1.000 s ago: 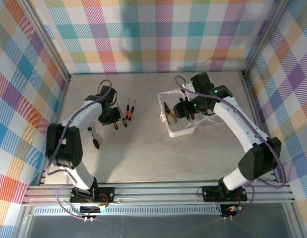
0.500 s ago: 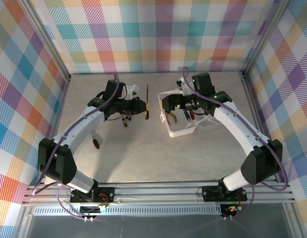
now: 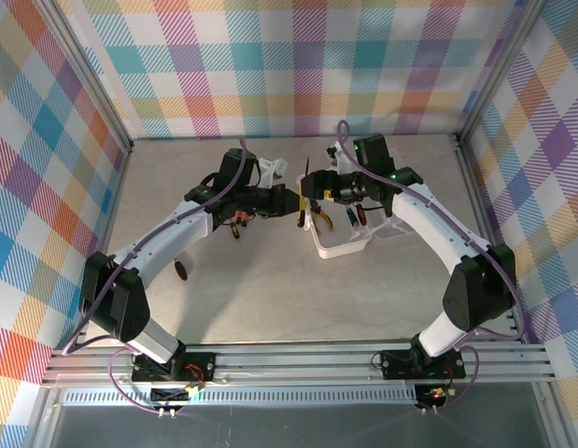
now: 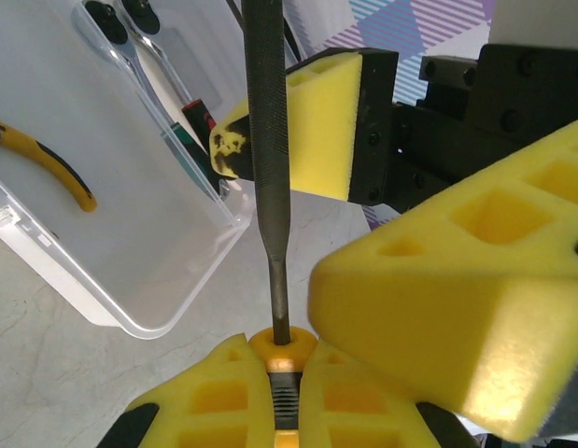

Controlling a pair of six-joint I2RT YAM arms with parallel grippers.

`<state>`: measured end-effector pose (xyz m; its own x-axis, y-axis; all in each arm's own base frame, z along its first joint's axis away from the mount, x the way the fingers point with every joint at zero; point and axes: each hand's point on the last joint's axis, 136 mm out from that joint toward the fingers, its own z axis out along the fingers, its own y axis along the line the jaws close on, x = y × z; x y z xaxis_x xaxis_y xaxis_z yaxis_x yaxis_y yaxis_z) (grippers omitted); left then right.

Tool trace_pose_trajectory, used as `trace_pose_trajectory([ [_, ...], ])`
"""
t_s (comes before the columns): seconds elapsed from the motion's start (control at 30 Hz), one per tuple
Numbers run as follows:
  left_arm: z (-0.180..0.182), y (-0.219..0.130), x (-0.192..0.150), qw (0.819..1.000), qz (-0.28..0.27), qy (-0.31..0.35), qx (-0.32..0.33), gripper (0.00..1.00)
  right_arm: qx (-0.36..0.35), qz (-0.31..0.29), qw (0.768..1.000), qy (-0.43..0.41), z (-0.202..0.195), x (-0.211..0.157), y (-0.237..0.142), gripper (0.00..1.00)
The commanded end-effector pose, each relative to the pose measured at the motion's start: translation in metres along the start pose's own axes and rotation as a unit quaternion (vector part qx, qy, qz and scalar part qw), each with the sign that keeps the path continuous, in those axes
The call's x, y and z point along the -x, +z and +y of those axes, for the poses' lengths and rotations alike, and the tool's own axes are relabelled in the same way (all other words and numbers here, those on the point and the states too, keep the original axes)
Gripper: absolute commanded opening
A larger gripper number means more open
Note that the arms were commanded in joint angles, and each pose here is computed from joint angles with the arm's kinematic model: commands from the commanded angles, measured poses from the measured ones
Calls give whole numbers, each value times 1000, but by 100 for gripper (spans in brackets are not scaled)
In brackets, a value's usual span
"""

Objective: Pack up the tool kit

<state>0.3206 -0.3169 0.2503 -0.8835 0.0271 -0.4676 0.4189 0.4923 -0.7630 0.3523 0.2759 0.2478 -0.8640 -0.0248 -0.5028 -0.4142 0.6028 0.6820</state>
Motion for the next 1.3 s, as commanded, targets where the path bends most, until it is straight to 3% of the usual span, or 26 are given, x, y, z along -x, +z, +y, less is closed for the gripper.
trace_pose_trajectory([
  [0.0,-20,2,8,999,-5,16,-29,0,27,-18,999,-18,19,16,-3,76],
  [0.27,-30,2,9,999,-2,27,-40,0,29,-11,999,-7,14,13,7,45],
  [0.43,-37,0,10,998,-1,34,-48,0,29,-4,1000,-5,14,12,14,40],
  [0.67,-30,2,10,999,-2,31,-31,2,24,-4,1000,-13,16,14,11,6],
  [0.7,-29,2,11,999,-3,31,-26,11,19,-5,1000,-16,15,14,10,0],
  [0.87,-12,-8,9,999,-2,31,34,70,-11,-13,1000,-16,-3,19,-19,0],
  [0.97,9,-28,13,995,-17,25,92,88,-49,-35,998,-4,-30,28,-54,0],
  [1.07,46,-61,18,983,-42,-3,178,100,-117,-51,992,-9,-60,34,-91,0],
  [1.27,131,-133,9,934,-74,-101,334,100,-292,-33,955,-36,-127,30,-139,0],
])
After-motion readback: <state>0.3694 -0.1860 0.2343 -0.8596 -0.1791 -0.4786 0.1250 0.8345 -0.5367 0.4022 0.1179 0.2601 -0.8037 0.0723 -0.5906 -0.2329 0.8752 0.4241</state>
